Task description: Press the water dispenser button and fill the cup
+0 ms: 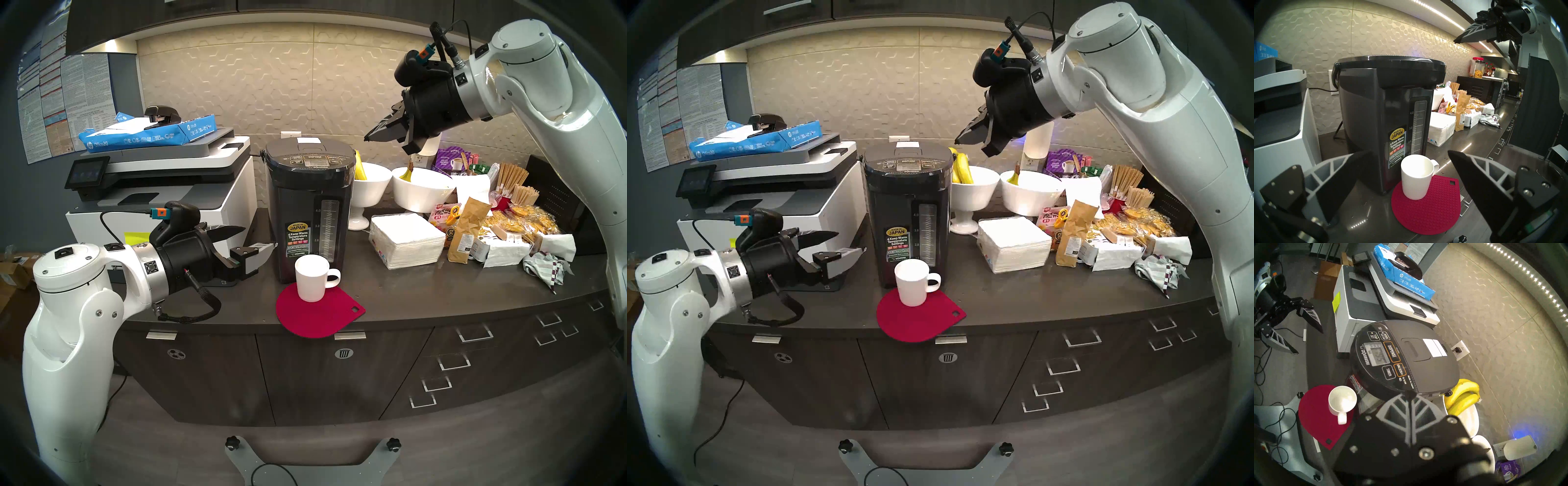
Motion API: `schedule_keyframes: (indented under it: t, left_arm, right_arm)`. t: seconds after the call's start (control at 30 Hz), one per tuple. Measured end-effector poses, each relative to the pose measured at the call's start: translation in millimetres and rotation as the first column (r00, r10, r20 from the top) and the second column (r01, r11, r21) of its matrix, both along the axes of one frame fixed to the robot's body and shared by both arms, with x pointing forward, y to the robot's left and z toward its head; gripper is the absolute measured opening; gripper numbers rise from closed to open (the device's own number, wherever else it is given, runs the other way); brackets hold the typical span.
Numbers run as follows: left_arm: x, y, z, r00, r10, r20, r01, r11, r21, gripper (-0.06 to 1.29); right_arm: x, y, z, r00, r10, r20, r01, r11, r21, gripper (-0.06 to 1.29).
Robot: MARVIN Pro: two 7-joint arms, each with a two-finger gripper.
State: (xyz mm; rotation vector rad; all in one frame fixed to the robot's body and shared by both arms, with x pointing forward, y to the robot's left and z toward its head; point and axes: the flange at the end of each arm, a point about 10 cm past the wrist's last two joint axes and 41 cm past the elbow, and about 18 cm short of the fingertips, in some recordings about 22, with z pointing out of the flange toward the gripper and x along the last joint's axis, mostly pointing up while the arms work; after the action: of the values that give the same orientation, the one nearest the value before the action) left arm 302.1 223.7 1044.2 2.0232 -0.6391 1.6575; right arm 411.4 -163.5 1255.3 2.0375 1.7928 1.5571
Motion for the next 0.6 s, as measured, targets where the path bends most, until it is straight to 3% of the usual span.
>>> schedule_keyframes:
  t: [0.6]
  left_arm:
    - [-0.1, 0, 0.1, 1.0, 0.0, 0.0, 0.0, 1.0, 0.0, 1.27]
  right_arm:
    - [-12.2, 16, 10.4, 0.999, 0.048, -0.005, -0.048, 0.999, 0.004, -0.03]
